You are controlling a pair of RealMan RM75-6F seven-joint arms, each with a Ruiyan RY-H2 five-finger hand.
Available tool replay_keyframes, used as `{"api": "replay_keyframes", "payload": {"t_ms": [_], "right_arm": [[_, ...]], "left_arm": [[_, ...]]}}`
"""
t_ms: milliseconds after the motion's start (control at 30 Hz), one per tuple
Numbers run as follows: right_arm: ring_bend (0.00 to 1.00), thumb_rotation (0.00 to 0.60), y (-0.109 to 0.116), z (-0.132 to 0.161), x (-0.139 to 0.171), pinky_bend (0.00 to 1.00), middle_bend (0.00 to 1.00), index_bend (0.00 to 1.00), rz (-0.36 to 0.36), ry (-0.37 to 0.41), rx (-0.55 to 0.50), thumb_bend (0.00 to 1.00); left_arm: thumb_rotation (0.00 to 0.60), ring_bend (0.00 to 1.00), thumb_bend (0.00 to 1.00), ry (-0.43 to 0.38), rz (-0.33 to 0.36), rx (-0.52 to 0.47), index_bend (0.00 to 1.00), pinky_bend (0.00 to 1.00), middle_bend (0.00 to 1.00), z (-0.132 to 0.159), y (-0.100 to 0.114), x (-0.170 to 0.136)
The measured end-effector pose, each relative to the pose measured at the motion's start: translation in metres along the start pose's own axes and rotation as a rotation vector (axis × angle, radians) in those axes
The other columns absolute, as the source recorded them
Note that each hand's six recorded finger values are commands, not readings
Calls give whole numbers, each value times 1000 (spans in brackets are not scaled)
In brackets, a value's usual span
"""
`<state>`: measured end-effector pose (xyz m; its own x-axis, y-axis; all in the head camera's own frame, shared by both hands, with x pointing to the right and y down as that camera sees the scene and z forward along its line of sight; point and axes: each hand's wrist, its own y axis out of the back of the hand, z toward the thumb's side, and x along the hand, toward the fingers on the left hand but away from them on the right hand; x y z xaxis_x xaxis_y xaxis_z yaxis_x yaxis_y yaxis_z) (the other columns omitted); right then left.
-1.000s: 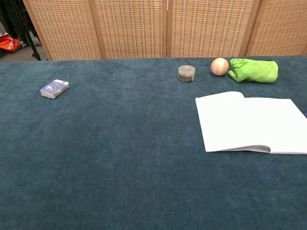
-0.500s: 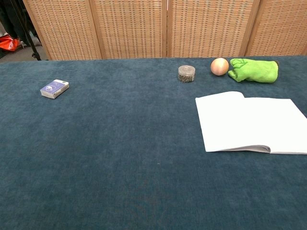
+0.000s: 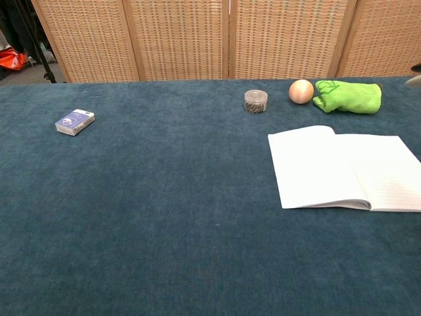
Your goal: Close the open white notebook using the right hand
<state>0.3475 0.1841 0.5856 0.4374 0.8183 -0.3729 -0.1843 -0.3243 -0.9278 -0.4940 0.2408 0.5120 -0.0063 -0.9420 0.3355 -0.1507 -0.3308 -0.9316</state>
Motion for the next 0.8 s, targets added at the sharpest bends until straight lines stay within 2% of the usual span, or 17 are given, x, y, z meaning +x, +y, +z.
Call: {"api": "replay_keyframes", "payload": {"t_ms": [200,433,800], "right_arm": [[0,600,-17,27,-35,0,0,0,58,62,92,158],[0,600,-38,49,-61,0,0,0,134,35,144,156],[0,600,-59,90,-83,0,0,0,199,36,121,159]], "left_arm": [[600,0,0,4,1,-10,0,0,0,-3,2,0],[600,0,0,5,-11,-10,0,0,0,-3,0,2],[600,0,0,11,-19,-7,0,0,0,-3,-2,4]]}}
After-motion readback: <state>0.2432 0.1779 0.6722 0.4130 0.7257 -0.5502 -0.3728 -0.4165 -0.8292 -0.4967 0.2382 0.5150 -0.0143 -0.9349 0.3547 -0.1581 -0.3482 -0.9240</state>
